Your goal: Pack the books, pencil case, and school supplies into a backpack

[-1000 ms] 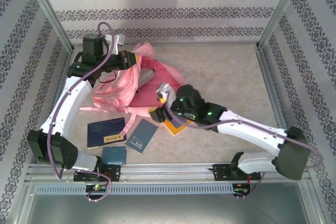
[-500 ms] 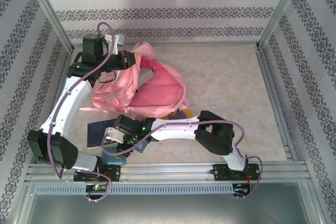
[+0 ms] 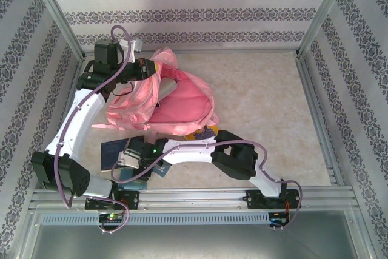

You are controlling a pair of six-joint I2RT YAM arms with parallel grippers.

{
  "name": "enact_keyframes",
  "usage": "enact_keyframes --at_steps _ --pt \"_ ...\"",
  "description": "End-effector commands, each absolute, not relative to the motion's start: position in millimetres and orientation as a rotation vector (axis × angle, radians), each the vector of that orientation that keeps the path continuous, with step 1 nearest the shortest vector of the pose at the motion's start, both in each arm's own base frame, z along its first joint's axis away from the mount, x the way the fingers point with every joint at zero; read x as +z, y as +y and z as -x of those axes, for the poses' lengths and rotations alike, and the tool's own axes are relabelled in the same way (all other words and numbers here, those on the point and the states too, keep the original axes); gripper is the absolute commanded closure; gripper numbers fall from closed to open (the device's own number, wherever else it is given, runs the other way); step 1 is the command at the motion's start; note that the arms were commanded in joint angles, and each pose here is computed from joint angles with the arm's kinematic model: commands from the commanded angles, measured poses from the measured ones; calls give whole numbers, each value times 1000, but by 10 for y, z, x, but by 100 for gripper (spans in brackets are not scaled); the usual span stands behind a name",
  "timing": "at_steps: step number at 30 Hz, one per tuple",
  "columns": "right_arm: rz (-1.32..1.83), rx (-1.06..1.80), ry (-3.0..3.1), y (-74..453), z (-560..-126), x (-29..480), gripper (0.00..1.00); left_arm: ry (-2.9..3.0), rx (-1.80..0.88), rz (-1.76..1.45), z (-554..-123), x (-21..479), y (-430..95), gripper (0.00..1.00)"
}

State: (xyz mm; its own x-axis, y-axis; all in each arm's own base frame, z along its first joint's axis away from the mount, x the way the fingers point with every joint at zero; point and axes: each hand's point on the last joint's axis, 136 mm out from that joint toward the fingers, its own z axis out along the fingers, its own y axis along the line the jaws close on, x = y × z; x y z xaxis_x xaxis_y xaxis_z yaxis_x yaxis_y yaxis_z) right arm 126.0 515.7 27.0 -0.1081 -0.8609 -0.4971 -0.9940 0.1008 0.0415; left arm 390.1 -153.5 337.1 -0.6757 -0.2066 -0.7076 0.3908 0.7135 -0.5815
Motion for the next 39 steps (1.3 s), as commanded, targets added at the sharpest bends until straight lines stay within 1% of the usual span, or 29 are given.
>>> enact_keyframes --at_steps 1,5,9,12,15,17,19,23,27,33,39 --pt "1821 218 2219 4467 -1457 -85 42 1959 -938 -178 -3868 3840 -1476 100" --pt "1668 206 2343 4064 -1640 -40 44 1957 -943 -178 -3870 3848 -1480 100" --pt "1603 208 2391 3743 -1691 40 43 1959 -951 -176 -3880 3839 -1488 100" --pt "1608 253 2342 3724 -1659 217 36 1962 -964 -172 -3889 3812 -1498 100" --pt "1579 262 2293 3753 -1710 452 26 1966 -969 -169 -3884 3796 -1502 100" --pt "1567 314 2296 3794 -1662 589 20 1963 -963 -169 -3882 3812 -1493 100" --pt "1599 348 2270 3824 -1561 628 17 1961 -959 -171 -3872 3825 -1492 100" --pt "1735 282 2135 3857 -1408 590 15 1967 -964 -167 -3874 3801 -1496 100" --pt "1894 296 1923 3950 -1198 538 14 1966 -973 -167 -3875 3804 -1504 100" --pt "1955 273 1937 3970 -1183 349 14 1959 -968 -172 -3848 3844 -1498 100" --pt "2016 232 1980 3944 -1096 86 18 1961 -967 -173 -3851 3830 -1499 100"
